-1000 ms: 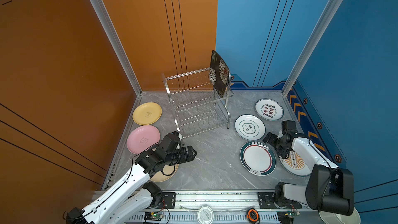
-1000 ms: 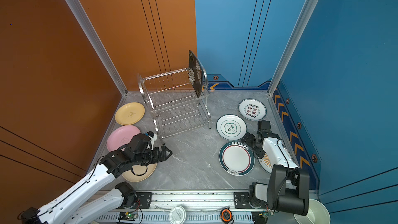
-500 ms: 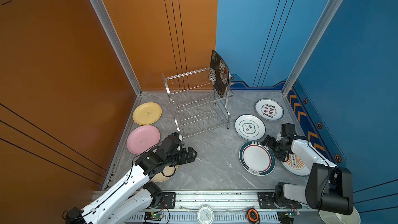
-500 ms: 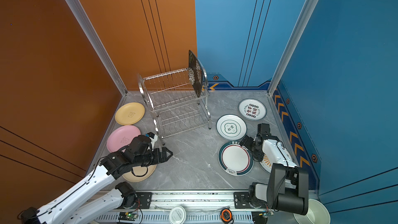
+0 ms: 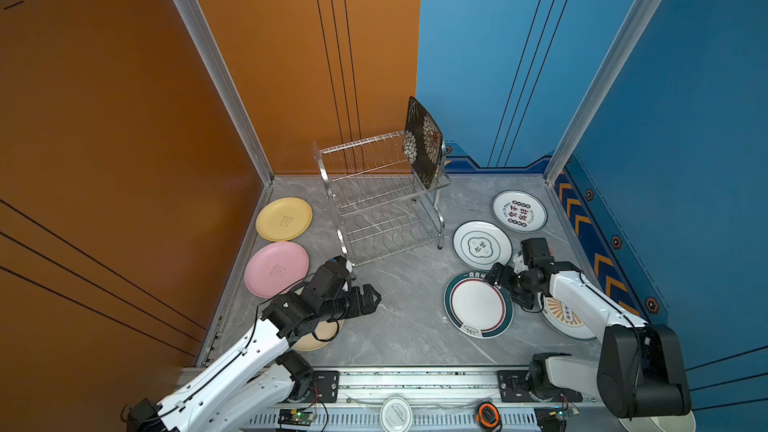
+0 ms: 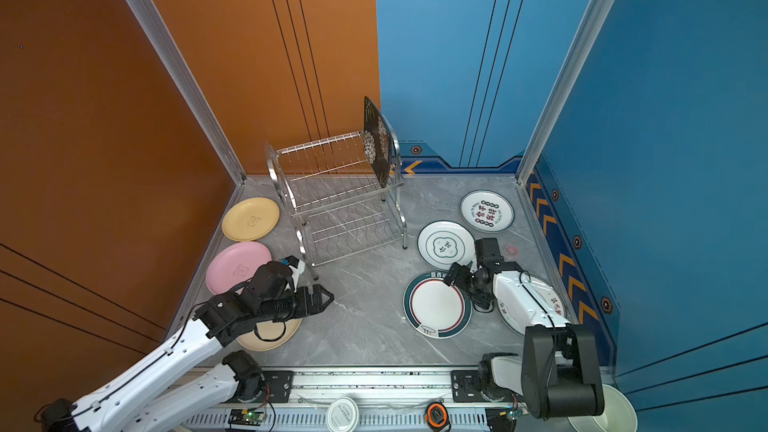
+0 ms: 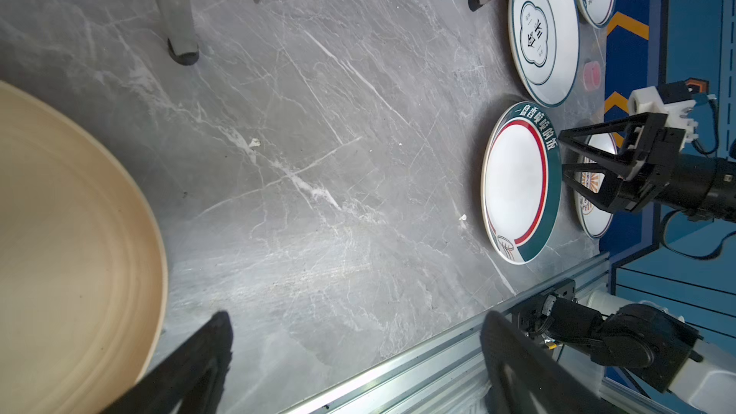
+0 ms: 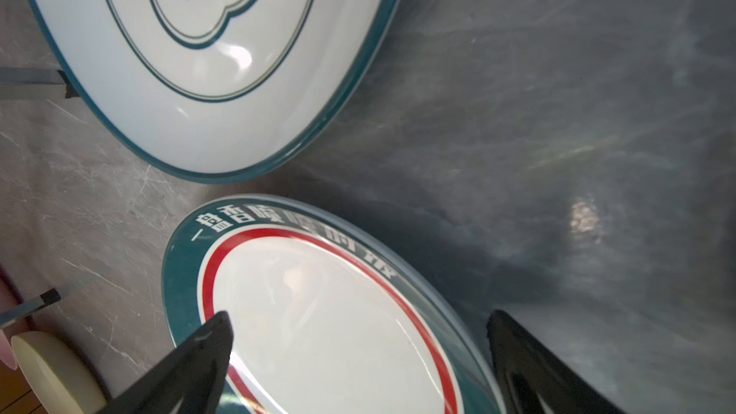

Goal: Load the plates into the dish rack
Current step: 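Push the green-rimmed white plate toward the left gripper with the right gripper, then grip the green-rimmed plate's edge with the right gripper while the left gripper braces it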

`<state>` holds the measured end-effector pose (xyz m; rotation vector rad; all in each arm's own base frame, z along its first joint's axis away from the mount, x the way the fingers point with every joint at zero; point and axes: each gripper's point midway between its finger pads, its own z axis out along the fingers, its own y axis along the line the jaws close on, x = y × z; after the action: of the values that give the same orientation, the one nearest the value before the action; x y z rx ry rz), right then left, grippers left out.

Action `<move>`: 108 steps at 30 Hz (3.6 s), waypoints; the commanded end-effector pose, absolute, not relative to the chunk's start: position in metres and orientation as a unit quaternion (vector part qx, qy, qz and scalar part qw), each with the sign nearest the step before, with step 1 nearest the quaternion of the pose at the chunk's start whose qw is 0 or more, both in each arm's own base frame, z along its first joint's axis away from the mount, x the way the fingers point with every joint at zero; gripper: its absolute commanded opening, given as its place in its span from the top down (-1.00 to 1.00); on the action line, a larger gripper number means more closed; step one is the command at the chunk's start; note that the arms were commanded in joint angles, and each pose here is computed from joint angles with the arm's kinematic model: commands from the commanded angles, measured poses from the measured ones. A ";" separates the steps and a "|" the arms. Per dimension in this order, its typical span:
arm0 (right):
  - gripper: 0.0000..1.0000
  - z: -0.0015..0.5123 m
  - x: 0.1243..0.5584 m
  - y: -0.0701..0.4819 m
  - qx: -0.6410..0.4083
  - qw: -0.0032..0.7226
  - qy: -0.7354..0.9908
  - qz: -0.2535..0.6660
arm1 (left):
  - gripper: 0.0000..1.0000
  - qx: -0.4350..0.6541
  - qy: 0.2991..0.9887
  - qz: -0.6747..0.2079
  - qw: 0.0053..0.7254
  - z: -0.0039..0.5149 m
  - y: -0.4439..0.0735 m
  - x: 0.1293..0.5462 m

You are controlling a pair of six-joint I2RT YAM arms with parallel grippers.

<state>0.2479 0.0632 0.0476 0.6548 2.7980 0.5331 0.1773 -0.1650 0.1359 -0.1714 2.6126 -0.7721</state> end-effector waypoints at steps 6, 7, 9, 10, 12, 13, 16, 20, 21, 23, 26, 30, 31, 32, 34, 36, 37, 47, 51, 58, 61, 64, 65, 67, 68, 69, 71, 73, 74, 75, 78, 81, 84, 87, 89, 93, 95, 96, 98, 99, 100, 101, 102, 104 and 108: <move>-1.00 0.053 0.243 0.109 0.188 0.101 0.951 0.226 | -0.96 -0.058 0.938 -0.276 0.204 0.132 -0.167 0.176; -1.00 0.053 0.243 0.115 0.182 0.099 0.951 0.228 | -0.96 -0.057 0.938 -0.276 0.204 0.132 -0.168 0.176; -1.00 0.055 0.241 0.127 0.167 0.097 0.953 0.232 | -0.96 -0.054 0.938 -0.277 0.203 0.132 -0.170 0.176; -1.00 0.055 0.240 0.133 0.159 0.095 0.955 0.233 | -0.96 -0.053 0.938 -0.276 0.203 0.132 -0.170 0.176; -1.00 0.057 0.238 0.147 0.146 0.094 0.955 0.241 | -0.96 -0.052 0.938 -0.277 0.201 0.131 -0.171 0.175; -1.00 0.059 0.238 0.154 0.140 0.094 0.954 0.248 | -0.96 -0.050 0.939 -0.277 0.200 0.130 -0.172 0.175; -1.00 0.063 0.235 0.175 0.117 0.090 0.953 0.264 | -0.96 -0.048 0.939 -0.277 0.198 0.129 -0.174 0.174; -1.00 0.062 0.226 0.171 0.092 0.080 0.961 0.249 | -0.96 -0.043 0.940 -0.277 0.196 0.128 -0.177 0.173; -0.96 0.061 0.224 0.166 0.091 0.079 0.961 0.249 | -0.96 -0.042 0.940 -0.278 0.196 0.129 -0.178 0.173; -0.85 0.058 0.219 0.158 0.087 0.077 0.961 0.250 | -0.96 -0.039 0.940 -0.279 0.194 0.129 -0.179 0.172; -0.68 0.052 0.210 0.150 0.080 0.071 0.962 0.252 | -0.96 -0.035 0.940 -0.281 0.191 0.128 -0.181 0.170; -0.48 0.046 0.206 0.148 0.064 0.067 0.963 0.255 | -0.96 -0.033 0.941 -0.282 0.187 0.126 -0.182 0.168; -0.45 0.045 0.206 0.147 0.063 0.068 0.962 0.255 | -0.96 -0.032 0.940 -0.283 0.186 0.126 -0.182 0.167; -0.41 0.045 0.207 0.147 0.062 0.070 0.962 0.258 | -0.96 -0.031 0.940 -0.284 0.186 0.127 -0.183 0.167; -0.35 0.044 0.208 0.147 0.061 0.076 0.960 0.264 | -0.96 -0.029 0.939 -0.288 0.185 0.127 -0.184 0.167; -0.31 0.042 0.209 0.148 0.058 0.078 0.958 0.270 | -0.96 -0.027 0.939 -0.290 0.182 0.126 -0.186 0.167; -0.30 0.040 0.209 0.149 0.056 0.078 0.958 0.272 | -0.96 -0.027 0.939 -0.292 0.181 0.125 -0.187 0.166; -0.05 0.023 0.205 0.152 0.045 0.068 0.956 0.281 | -0.96 -0.027 0.936 -0.300 0.181 0.124 -0.190 0.166; 0.12 0.016 0.204 0.154 0.042 0.062 0.956 0.283 | -0.96 -0.027 0.936 -0.302 0.179 0.124 -0.190 0.165; 0.62 0.009 0.202 0.155 0.034 0.053 0.957 0.282 | -0.96 -0.032 0.934 -0.308 0.180 0.124 -0.188 0.163; 0.84 0.008 0.202 0.155 0.031 0.053 0.957 0.283 | -0.96 -0.032 0.933 -0.310 0.180 0.124 -0.188 0.162; 1.00 0.010 0.203 0.157 0.027 0.052 0.956 0.289 | -0.96 -0.032 0.933 -0.312 0.179 0.124 -0.189 0.161; 1.00 0.011 0.203 0.158 0.025 0.053 0.955 0.291 | -0.96 -0.033 0.933 -0.312 0.179 0.124 -0.188 0.161; 1.00 0.013 0.203 0.159 0.023 0.055 0.953 0.295 | -0.96 -0.033 0.932 -0.313 0.178 0.125 -0.189 0.160; 1.00 0.015 0.203 0.160 0.022 0.056 0.952 0.300 | -0.96 -0.033 0.932 -0.313 0.177 0.124 -0.189 0.160; 1.00 0.018 0.204 0.162 0.020 0.060 0.950 0.305 | -0.96 -0.032 0.932 -0.315 0.176 0.125 -0.190 0.160; 1.00 0.025 0.206 0.165 0.018 0.068 0.946 0.316 | -0.96 -0.030 0.932 -0.317 0.175 0.126 -0.191 0.159; 1.00 0.033 0.208 0.168 0.017 0.076 0.940 0.331 | -0.96 -0.026 0.929 -0.325 0.178 0.129 -0.194 0.160; 1.00 0.039 0.208 0.171 0.016 0.081 0.937 0.340 | -0.96 -0.024 0.927 -0.330 0.178 0.129 -0.196 0.160; 1.00 0.044 0.210 0.172 0.016 0.086 0.934 0.346 | -0.96 -0.022 0.925 -0.334 0.179 0.131 -0.198 0.161; 1.00 0.061 0.213 0.177 0.018 0.101 0.925 0.366 | -0.96 -0.019 0.919 -0.349 0.180 0.133 -0.204 0.163; 1.00 0.077 0.215 0.181 0.014 0.112 0.917 0.382 | -0.96 -0.017 0.912 -0.368 0.180 0.134 -0.212 0.165; 1.00 0.092 0.215 0.183 0.012 0.120 0.911 0.395 | -0.96 -0.015 0.906 -0.383 0.182 0.136 -0.218 0.167; 1.00 0.108 0.216 0.187 0.010 0.131 0.902 0.411 | -0.96 -0.011 0.899 -0.398 0.185 0.138 -0.223 0.170; 1.00 0.121 0.216 0.191 0.006 0.138 0.895 0.423 | -0.98 -0.011 0.892 -0.410 0.187 0.139 -0.226 0.173; 1.00 0.145 0.216 0.198 -0.001 0.154 0.883 0.444 | -0.94 -0.016 0.875 -0.441 0.199 0.146 -0.232 0.181; 1.00 0.156 0.215 0.202 -0.006 0.159 0.878 0.452 | -0.87 -0.017 0.868 -0.454 0.202 0.149 -0.234 0.184; 1.00 0.160 0.215 0.205 -0.009 0.160 0.875 0.456 | -0.85 -0.018 0.865 -0.458 0.203 0.151 -0.235 0.185; 1.00 0.168 0.214 0.209 -0.017 0.163 0.872 0.462 | -0.79 -0.017 0.859 -0.467 0.208 0.155 -0.236 0.189; 1.00 0.171 0.214 0.212 -0.021 0.163 0.870 0.465 | -0.76 -0.015 0.856 -0.472 0.211 0.159 -0.237 0.190; 1.00 0.175 0.213 0.215 -0.027 0.163 0.868 0.468 | -0.75 -0.016 0.853 -0.476 0.214 0.162 -0.237 0.192; 1.00 0.178 0.212 0.217 -0.031 0.163 0.867 0.470 | -0.64 -0.017 0.851 -0.479 0.216 0.163 -0.237 0.194; 1.00 0.180 0.212 0.220 -0.035 0.163 0.866 0.471 | -0.59 -0.018 0.848 -0.483 0.217 0.165 -0.237 0.196; 1.00 0.184 0.210 0.224 -0.042 0.162 0.864 0.474 | -0.49 -0.021 0.842 -0.492 0.221 0.170 -0.238 0.200; 1.00 0.190 0.211 0.230 -0.047 0.165 0.861 0.479 | -0.22 -0.030 0.829 -0.509 0.229 0.180 -0.238 0.206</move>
<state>0.2096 0.2201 0.1678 -0.1012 2.5028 1.2982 0.2038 -0.2332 0.1673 -0.1079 2.3360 -1.3324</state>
